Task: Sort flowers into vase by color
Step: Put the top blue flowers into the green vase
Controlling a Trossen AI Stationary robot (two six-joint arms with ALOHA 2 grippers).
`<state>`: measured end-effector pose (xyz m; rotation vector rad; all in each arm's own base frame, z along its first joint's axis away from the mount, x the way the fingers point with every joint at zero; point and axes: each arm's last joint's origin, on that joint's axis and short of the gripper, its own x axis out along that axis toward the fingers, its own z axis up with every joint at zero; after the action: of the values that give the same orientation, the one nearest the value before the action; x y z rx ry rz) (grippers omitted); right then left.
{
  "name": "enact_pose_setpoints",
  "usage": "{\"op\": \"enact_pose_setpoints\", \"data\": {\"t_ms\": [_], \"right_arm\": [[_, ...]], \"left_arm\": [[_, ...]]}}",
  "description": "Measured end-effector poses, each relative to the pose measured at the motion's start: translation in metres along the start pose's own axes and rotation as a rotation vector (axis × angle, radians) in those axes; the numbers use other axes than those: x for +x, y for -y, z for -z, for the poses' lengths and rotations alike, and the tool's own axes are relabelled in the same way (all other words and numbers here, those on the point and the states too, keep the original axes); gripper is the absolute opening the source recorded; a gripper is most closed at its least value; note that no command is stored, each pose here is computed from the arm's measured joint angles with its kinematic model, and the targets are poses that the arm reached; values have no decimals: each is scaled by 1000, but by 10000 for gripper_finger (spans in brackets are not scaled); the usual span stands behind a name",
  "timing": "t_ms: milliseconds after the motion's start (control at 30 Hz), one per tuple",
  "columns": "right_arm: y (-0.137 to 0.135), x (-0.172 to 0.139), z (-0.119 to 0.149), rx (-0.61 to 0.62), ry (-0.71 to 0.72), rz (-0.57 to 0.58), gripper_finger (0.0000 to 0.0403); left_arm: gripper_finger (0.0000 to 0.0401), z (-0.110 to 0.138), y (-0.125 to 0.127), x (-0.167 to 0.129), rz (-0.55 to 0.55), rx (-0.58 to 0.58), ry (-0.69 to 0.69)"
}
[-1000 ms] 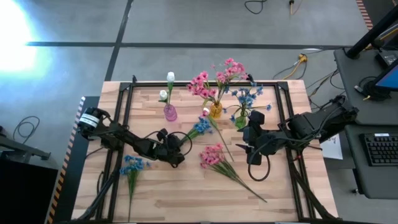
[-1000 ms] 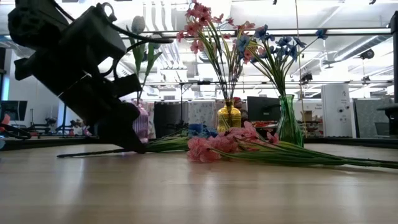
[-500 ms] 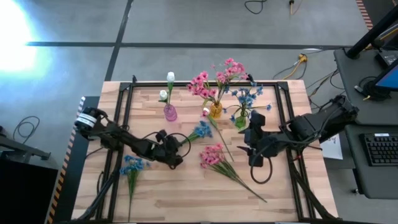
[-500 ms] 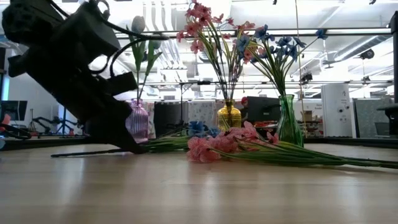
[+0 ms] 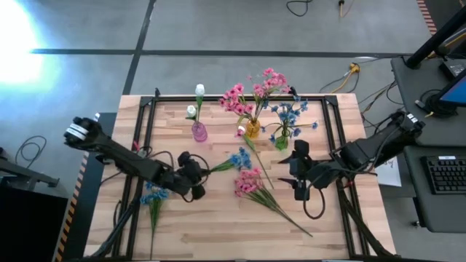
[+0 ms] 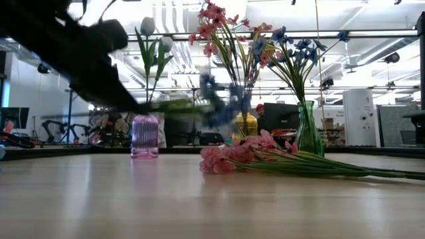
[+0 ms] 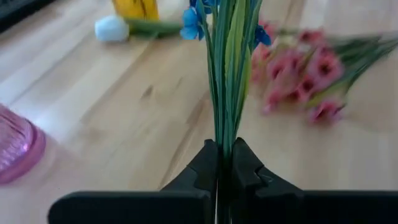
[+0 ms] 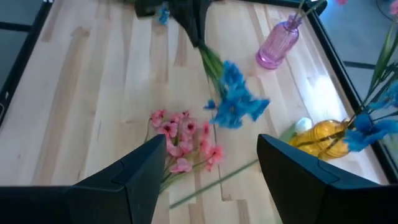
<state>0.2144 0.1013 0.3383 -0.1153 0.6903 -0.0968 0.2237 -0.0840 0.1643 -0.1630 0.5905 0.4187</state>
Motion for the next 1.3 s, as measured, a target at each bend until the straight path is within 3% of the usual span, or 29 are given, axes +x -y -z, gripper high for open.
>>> {"op": "enact_pose_setpoints", "data": {"t_ms": [300, 633, 800, 967, 1300], "right_arm": [[3, 13, 36, 41, 101, -30, 244], [-8, 41, 50, -20, 377, -62, 244], [-16, 48, 37, -46, 571, -52, 244], [-19, 55, 24, -48, 720, -28, 244], [-17, 69, 11, 11, 828, -29, 244]], "left_arm": [[0, -29, -2, -35, 106, 24, 186], [0, -76, 14, -61, 282, 163, 654], [0, -82, 23, -52, 301, 198, 776], [0, -87, 36, -28, 280, 188, 811], [0, -112, 72, 8, 200, 286, 852]]}}
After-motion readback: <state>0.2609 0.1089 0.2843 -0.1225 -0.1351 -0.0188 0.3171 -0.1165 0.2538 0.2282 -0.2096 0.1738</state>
